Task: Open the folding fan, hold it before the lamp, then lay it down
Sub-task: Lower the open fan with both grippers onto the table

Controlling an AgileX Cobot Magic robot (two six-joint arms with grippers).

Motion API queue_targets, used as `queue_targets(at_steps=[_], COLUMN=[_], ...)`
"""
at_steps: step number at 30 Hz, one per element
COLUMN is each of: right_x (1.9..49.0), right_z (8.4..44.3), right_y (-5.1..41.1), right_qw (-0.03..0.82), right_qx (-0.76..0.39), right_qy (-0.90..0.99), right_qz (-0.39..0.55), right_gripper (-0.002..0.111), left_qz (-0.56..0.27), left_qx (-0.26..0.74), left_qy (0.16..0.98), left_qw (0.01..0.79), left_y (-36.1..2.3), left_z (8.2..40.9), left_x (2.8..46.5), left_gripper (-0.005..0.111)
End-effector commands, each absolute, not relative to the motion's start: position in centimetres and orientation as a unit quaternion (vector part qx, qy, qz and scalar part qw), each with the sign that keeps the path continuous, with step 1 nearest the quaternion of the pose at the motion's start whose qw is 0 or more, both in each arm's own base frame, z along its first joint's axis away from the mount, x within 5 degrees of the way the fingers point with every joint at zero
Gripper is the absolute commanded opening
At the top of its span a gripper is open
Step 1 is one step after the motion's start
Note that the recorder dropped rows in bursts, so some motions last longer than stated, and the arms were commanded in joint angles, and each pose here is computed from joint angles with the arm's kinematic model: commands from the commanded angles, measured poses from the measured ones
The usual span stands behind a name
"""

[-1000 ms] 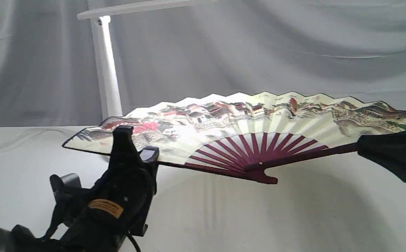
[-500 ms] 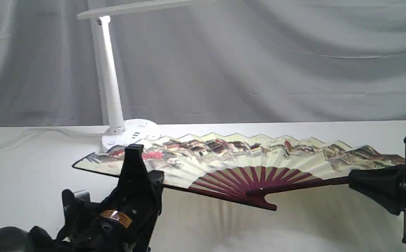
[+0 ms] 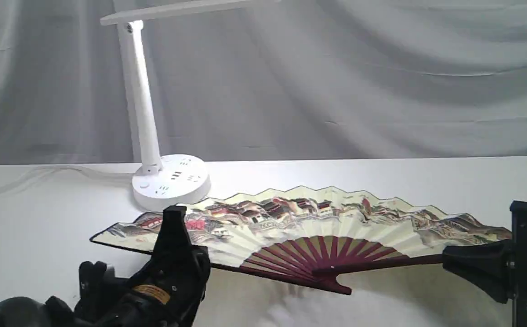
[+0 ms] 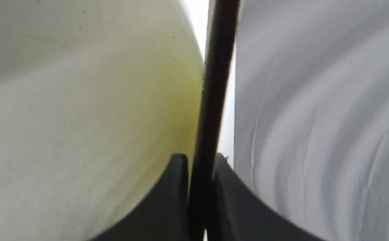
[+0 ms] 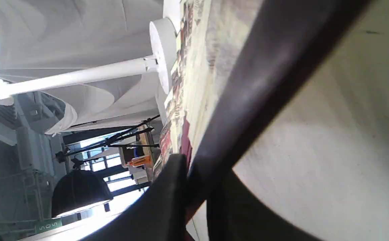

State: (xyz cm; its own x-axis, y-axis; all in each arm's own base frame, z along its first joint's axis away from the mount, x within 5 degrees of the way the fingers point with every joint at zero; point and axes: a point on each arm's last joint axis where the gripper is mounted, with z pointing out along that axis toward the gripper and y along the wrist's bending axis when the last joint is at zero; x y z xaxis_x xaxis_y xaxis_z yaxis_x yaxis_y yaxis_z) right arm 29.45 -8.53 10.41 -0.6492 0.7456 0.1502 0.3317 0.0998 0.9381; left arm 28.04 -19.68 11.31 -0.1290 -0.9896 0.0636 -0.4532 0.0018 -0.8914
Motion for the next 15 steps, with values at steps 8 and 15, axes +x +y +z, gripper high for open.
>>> queue_targets(at_steps=[8, 15], right_x=[30.2, 30.4], right_z=[9.5, 9.4], right_y=[-7.5, -7.2], right_qw=[0.204, 0.202], right_qx=[0.367, 0.364], right_qy=[0.749, 0.753], right_qz=[0.512, 0.51], right_gripper=[0.007, 0.03], left_qz=[-0.413, -0.412], left_qx=[-0.616, -0.615], left_qy=[0.568, 0.57], left_qw=[0.356, 0.356], left_y=[-18.2, -18.2], left_z=[11.7, 11.6], left_x=[28.8, 28.7], left_gripper=[0.021, 0.037])
